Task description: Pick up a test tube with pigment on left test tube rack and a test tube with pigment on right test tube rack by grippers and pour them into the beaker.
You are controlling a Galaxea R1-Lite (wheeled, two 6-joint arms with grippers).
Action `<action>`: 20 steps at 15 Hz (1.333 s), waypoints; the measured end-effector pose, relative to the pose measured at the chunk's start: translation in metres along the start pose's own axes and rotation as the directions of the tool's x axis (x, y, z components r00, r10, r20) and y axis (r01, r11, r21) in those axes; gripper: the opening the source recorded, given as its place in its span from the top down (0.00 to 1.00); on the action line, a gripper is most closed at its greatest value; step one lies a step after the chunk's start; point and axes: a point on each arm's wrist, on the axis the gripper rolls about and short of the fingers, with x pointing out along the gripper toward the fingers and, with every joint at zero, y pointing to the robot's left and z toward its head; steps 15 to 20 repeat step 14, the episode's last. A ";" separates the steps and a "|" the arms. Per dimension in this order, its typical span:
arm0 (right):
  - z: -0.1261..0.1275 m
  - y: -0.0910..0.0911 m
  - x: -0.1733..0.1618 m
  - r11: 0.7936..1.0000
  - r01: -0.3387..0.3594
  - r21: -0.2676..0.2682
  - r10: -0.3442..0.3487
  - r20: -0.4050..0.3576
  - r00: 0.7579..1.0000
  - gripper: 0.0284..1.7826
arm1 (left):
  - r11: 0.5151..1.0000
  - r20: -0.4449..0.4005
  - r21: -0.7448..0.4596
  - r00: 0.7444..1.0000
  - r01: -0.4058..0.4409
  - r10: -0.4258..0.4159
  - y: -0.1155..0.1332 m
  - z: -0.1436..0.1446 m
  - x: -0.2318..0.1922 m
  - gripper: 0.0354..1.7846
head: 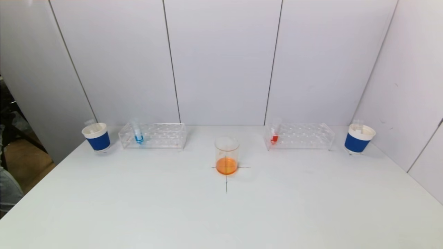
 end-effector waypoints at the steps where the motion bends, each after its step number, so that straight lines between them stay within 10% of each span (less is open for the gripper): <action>1: 0.000 0.000 0.000 1.000 0.000 0.000 0.000 0.000 1.000 0.01 | 1.000 0.000 0.000 1.000 -0.001 0.001 0.000 0.000 0.000 0.01; 20: 0.000 0.000 0.000 1.000 0.000 0.001 0.000 0.000 1.000 0.01 | 1.000 0.000 0.000 1.000 -0.001 0.001 0.000 0.000 0.000 0.01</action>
